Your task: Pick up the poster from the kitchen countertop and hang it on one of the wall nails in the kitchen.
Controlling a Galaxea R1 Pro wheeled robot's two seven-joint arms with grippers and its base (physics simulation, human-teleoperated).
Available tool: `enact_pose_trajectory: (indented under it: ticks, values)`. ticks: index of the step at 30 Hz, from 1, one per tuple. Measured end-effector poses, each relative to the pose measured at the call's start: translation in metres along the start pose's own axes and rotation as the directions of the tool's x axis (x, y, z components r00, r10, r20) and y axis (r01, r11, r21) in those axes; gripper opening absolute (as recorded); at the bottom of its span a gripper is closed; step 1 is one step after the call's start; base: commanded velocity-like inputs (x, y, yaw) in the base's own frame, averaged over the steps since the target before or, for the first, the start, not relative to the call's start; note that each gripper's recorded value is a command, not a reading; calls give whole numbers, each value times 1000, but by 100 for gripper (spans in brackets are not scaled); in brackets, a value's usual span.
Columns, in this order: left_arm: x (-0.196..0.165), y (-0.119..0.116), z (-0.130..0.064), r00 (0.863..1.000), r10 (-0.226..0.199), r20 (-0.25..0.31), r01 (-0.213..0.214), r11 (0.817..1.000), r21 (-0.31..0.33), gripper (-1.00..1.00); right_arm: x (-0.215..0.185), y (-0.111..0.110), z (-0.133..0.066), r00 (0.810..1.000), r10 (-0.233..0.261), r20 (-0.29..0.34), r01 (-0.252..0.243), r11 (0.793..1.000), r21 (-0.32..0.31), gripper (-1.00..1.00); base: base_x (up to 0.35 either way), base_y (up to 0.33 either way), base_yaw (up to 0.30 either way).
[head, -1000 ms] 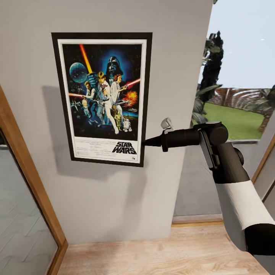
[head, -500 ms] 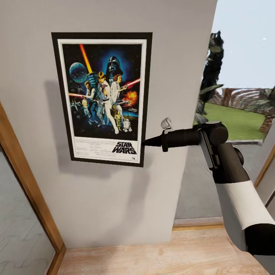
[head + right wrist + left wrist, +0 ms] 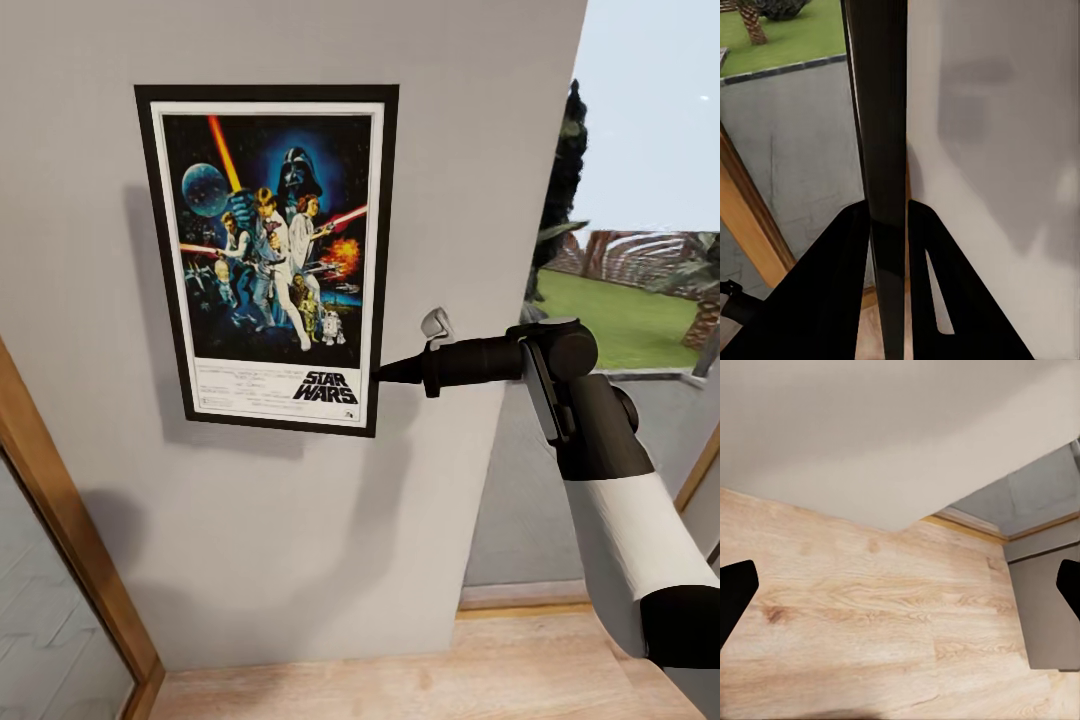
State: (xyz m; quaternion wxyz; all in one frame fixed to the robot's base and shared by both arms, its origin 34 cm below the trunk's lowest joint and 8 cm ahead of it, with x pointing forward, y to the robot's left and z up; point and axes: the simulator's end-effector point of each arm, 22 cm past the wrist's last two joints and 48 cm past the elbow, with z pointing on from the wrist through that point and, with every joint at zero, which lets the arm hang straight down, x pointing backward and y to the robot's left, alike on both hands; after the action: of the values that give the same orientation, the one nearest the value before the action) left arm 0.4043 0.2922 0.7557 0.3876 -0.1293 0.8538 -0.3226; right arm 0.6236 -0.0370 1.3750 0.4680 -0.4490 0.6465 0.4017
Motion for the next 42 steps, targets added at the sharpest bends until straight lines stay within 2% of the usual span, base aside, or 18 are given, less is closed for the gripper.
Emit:
enact_pose_trajectory:
  ticks: [9, 24, 42]
  values:
    - [0, 0, 0, 1000, 0, 0, 0, 1000, 0, 100, 0, 0, 0, 1000, 0, 0, 0, 1000, 0, -100, 191, 50, 0]
    - [0, 1, 0, 1000, 1, 0, -1, 1000, -1, 100, 0, 0, 0, 1000, 1, 0, -1, 1000, 0, -100, 96, 75, 0]
    - [0, 0, 0, 1000, 1, 0, -1, 1000, 0, 100, -1, 0, 0, 1000, -1, 0, 1, 1000, 1, -100, 66, 6, 0]
